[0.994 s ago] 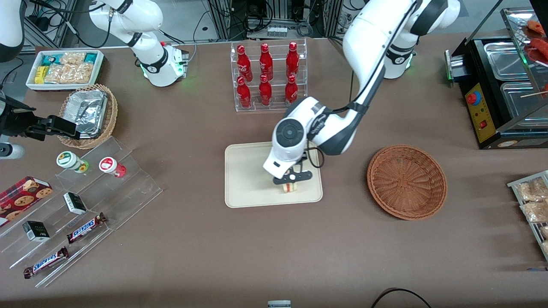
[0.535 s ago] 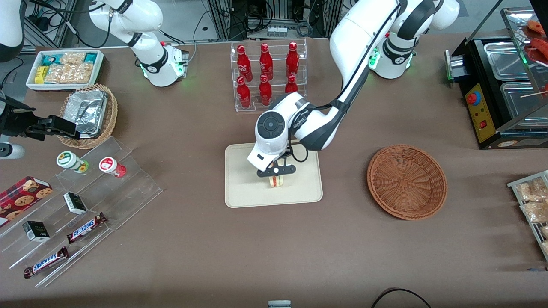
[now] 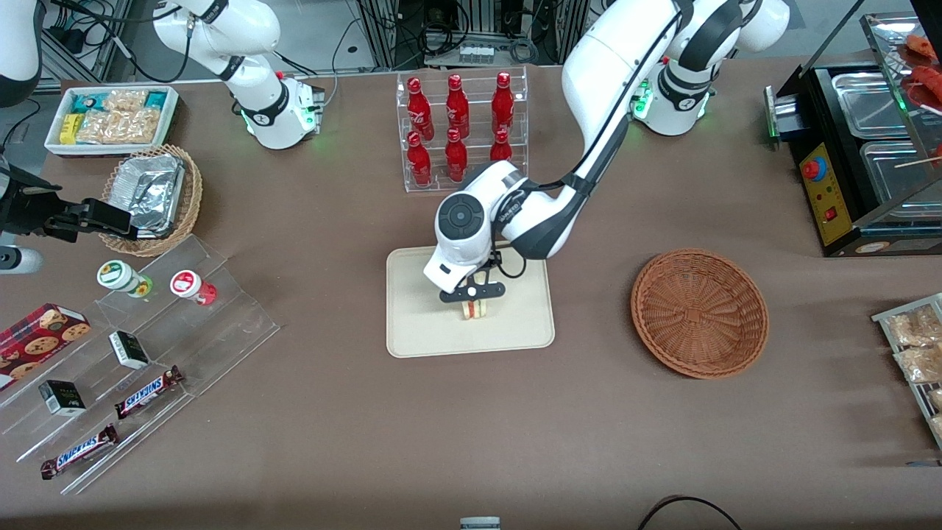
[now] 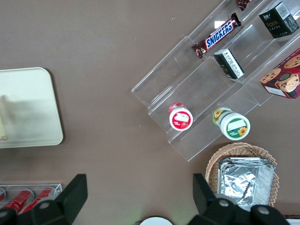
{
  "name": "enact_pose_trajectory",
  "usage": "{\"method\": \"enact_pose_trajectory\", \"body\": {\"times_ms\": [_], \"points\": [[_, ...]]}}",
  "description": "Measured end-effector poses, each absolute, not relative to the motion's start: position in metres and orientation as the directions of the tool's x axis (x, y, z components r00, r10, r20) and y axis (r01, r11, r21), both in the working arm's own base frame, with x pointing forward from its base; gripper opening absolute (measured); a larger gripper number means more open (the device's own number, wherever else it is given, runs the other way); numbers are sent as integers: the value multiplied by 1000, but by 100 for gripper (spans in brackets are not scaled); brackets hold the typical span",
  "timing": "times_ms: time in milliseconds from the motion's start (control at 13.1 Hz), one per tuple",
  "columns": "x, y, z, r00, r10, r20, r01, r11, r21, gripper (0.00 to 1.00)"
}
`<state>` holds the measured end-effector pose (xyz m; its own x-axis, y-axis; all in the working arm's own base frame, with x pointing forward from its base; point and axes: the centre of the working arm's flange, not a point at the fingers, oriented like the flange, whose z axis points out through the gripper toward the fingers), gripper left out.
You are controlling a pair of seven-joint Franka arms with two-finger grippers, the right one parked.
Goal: Place sandwich from basket to tray
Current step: 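Lower the sandwich onto the tray and open the left gripper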
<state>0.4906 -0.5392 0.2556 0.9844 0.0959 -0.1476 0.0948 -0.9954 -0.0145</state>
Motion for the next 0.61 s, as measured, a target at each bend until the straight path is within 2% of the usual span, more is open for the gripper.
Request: {"method": "enact_pose_trajectory", "body": {"times_ms": [229, 611], "points": [[479, -545, 249, 985, 80, -155, 78, -997, -25, 17], [484, -542, 248, 984, 103, -147, 100, -995, -28, 17]]}}
